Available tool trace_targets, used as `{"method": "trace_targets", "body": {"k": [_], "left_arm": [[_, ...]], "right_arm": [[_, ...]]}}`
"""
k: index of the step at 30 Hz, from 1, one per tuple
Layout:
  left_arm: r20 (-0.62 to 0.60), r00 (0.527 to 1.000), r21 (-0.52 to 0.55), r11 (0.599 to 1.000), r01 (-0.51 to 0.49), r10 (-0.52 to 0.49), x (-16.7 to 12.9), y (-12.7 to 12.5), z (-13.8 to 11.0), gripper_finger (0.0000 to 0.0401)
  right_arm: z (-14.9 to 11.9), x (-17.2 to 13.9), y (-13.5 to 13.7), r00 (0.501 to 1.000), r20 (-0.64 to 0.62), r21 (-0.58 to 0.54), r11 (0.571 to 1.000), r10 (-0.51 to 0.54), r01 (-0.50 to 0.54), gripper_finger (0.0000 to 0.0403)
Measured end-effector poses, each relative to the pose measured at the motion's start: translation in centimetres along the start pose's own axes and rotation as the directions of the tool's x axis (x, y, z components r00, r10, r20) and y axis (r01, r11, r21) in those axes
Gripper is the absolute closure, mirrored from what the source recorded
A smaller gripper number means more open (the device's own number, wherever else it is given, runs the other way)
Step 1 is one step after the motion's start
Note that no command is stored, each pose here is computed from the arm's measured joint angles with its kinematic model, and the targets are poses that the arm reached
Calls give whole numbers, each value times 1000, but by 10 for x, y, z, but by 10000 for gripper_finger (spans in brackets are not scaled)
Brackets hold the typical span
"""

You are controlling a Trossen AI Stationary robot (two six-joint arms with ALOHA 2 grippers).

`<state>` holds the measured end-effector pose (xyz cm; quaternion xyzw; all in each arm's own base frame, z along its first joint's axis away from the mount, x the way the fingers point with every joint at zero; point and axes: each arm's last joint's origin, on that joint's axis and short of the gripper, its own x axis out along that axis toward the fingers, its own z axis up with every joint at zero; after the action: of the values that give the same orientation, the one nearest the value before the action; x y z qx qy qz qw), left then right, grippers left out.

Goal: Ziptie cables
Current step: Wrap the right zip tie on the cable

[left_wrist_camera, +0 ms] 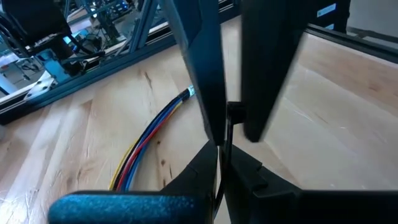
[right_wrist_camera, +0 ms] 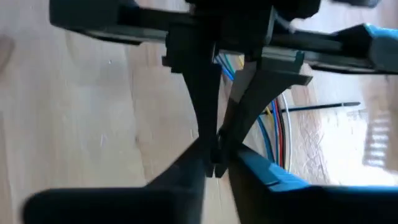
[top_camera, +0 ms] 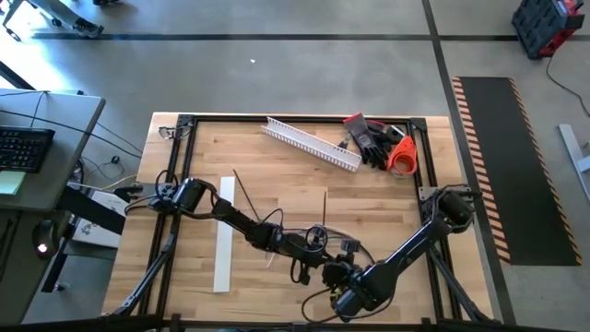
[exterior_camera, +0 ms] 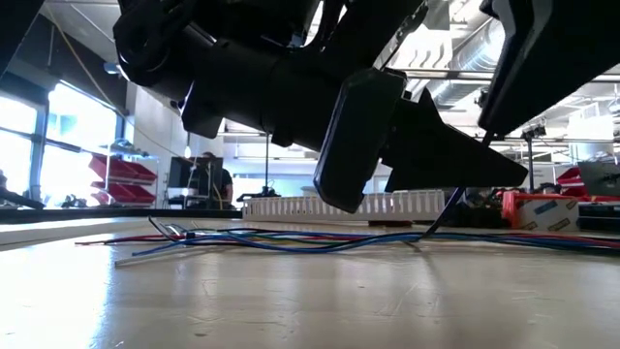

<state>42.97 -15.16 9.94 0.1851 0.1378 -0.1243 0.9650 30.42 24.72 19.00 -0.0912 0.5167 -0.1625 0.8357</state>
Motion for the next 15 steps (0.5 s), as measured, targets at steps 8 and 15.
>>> {"method": "trace_targets", "body": {"k": [8,15], "left_arm": [[-28,997,16,997,-77,77,-1,-2,1,395],[-17,995,22,995,-97,97,-4,-1,7,357]], "right_arm": [[-3,0,-12,988,-154,56,998,-25,33,399],[8,2,-19,978,-208,129,992,33,-6,401]]}}
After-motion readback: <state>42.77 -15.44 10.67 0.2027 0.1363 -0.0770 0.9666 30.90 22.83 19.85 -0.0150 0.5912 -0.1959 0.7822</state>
